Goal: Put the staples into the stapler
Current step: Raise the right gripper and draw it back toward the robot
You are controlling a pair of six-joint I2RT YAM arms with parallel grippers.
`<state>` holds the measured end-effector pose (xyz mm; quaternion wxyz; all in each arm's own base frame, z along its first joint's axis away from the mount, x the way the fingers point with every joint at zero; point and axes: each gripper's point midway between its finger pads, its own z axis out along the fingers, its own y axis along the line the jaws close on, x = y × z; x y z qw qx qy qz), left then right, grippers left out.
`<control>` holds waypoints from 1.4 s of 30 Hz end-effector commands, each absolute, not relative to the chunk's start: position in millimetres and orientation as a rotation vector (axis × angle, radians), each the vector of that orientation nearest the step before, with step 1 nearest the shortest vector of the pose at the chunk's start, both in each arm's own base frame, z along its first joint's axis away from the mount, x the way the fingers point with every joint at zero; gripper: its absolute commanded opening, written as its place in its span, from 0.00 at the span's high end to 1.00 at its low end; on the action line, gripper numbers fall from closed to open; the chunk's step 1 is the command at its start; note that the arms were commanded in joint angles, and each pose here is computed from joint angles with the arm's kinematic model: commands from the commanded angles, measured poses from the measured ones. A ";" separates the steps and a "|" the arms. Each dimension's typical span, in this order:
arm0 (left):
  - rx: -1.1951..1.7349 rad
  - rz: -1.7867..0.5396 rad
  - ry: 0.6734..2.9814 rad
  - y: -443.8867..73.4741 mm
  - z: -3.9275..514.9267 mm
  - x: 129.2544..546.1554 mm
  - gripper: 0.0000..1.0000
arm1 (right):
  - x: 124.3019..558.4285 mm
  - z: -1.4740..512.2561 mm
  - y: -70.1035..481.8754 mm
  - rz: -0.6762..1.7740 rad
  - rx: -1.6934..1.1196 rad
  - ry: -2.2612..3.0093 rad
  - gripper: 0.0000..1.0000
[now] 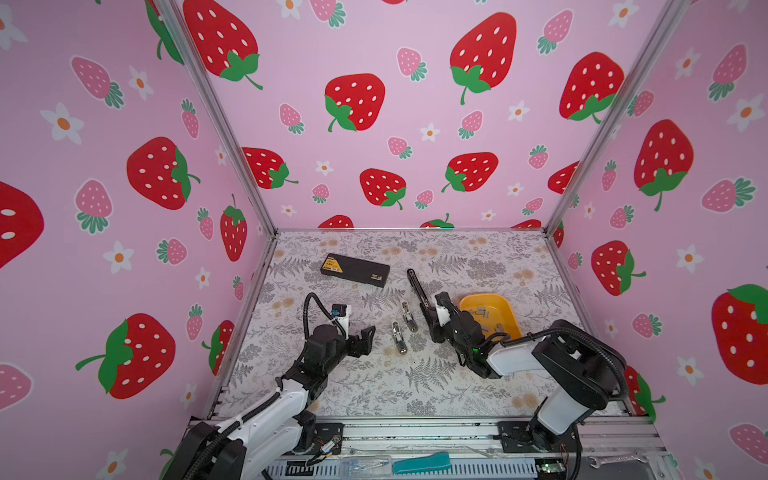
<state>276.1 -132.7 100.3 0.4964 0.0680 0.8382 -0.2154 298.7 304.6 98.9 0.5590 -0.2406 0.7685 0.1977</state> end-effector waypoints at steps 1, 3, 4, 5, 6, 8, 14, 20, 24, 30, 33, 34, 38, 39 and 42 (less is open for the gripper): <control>0.163 -0.524 1.979 -133.9 116.0 280.9 0.07 | 309.1 106.9 309.3 0.468 -0.556 1.767 1.00; 0.164 -0.525 1.977 -134.1 116.5 281.2 0.07 | 310.5 104.6 306.4 0.467 -0.547 1.770 1.00; 0.165 -0.525 1.979 -134.2 115.8 281.0 0.07 | 310.4 103.9 304.9 0.469 -0.547 1.767 1.00; 0.166 -0.525 1.978 -134.4 116.1 281.3 0.07 | 309.9 103.8 304.2 0.469 -0.549 1.763 1.00; 0.164 -0.524 1.979 -134.2 115.7 281.6 0.07 | 309.7 102.6 302.5 0.465 -0.551 1.763 1.00; 0.166 -0.526 1.978 -134.8 116.5 281.9 0.07 | 309.9 101.0 299.1 0.463 -0.549 1.761 1.00; 0.167 -0.525 1.977 -134.6 116.3 280.9 0.07 | 311.0 92.2 294.8 0.497 -0.537 1.782 1.00; 0.168 -0.528 1.973 -134.8 117.1 280.5 0.07 | 306.0 84.2 298.5 0.546 -0.541 1.802 1.00; 0.167 -0.529 1.970 -134.4 117.2 279.7 0.07 | 303.6 79.2 285.9 0.509 -0.514 1.820 1.00; 0.167 -0.529 1.967 -134.2 117.7 279.4 0.07 | 303.3 70.9 264.1 0.409 -0.491 1.851 1.00; 0.167 -0.530 1.969 -134.3 117.4 279.2 0.07 | 303.0 69.9 255.6 0.387 -0.478 1.853 1.00; 0.167 -0.529 1.968 -134.2 117.6 279.4 0.07 | 302.9 70.4 252.3 0.376 -0.473 1.851 1.00; 0.167 -0.529 1.968 -134.2 117.6 279.4 0.07 | 302.5 77.2 242.1 0.353 -0.460 1.835 1.00; 0.166 -0.529 1.966 -134.1 118.1 279.6 0.07 | 302.2 78.8 239.4 0.348 -0.457 1.832 1.00; 0.166 -0.529 1.967 -134.0 117.7 279.6 0.07 | 300.2 85.4 241.3 0.361 -0.488 1.814 1.00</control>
